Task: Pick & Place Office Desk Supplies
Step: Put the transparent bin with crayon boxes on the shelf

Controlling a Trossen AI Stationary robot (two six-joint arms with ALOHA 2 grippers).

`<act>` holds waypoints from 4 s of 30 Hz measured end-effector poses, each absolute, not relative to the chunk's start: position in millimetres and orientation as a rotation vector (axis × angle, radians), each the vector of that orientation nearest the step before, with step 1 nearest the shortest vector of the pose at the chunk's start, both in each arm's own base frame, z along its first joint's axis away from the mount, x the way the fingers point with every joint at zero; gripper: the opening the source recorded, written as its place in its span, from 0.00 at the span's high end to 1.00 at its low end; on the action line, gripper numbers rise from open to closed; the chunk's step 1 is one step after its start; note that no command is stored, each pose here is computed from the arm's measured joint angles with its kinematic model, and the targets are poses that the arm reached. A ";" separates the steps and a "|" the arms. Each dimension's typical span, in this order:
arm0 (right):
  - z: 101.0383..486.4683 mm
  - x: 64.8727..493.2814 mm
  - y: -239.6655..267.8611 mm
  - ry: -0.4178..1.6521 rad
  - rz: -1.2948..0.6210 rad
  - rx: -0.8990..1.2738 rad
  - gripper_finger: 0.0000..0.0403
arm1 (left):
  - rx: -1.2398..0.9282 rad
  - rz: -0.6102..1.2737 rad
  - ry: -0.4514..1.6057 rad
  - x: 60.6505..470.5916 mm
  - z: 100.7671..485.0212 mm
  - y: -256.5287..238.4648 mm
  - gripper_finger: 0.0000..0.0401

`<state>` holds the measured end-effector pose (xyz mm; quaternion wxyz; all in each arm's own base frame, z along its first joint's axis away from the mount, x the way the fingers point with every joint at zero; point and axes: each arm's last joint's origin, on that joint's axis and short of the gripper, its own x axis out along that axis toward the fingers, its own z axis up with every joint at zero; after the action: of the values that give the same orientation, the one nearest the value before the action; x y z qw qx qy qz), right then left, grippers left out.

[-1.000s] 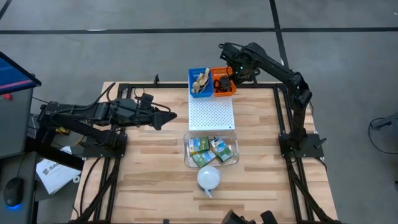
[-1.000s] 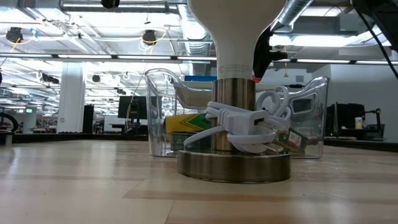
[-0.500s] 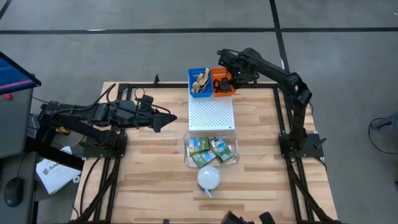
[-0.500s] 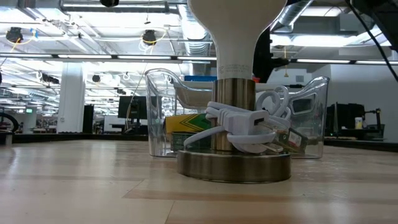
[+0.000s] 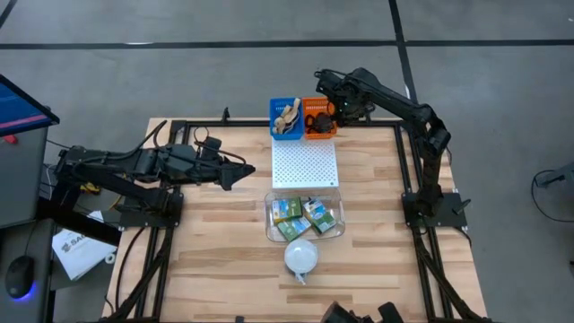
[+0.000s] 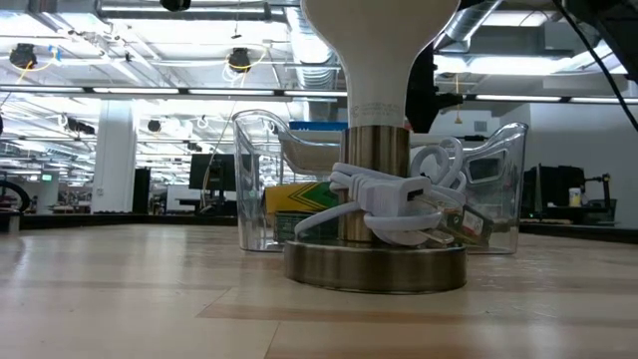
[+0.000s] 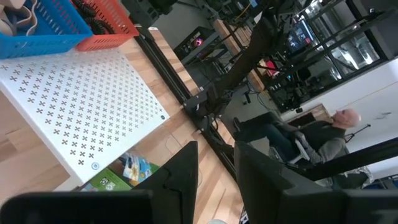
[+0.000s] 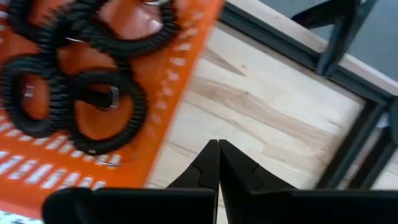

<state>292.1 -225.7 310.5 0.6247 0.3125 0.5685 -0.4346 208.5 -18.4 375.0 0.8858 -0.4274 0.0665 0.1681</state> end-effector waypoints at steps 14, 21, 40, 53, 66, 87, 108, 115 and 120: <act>404.2 247.2 -114.3 1.009 -0.847 0.539 0.99 | -0.893 0.342 0.579 194.8 335.9 -35.7 0.75; 410.2 192.7 -30.4 0.806 -0.794 0.674 0.86 | -1.045 0.386 0.701 189.1 287.6 -61.8 0.70; 400.5 167.8 31.7 0.552 -0.740 0.805 0.68 | -1.435 0.486 0.464 246.0 200.2 -74.1 0.72; 404.1 170.7 38.6 0.514 -0.683 0.794 0.67 | -1.472 0.530 0.426 268.6 180.2 -57.6 0.73; 407.6 173.6 41.9 0.472 -0.650 0.796 0.67 | -1.455 0.584 0.454 266.8 176.1 -48.8 0.75; 412.9 178.5 43.5 0.422 -0.604 0.800 0.67 | -1.486 0.562 0.515 258.6 180.6 -52.6 0.82; 414.6 179.8 44.0 0.408 -0.588 0.793 0.67 | -1.373 0.663 0.614 174.0 230.0 -37.7 0.87; 414.5 180.1 43.9 0.405 -0.593 0.791 0.67 | -1.346 0.650 0.634 190.3 220.4 -42.4 0.82; 415.1 180.6 44.1 0.398 -0.589 0.796 0.67 | -1.330 0.635 0.691 203.3 208.6 -47.7 0.76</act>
<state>180.6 44.1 415.1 0.8609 0.3793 0.1897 -0.2809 203.3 -47.7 208.6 0.6867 -0.5940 0.3085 0.2835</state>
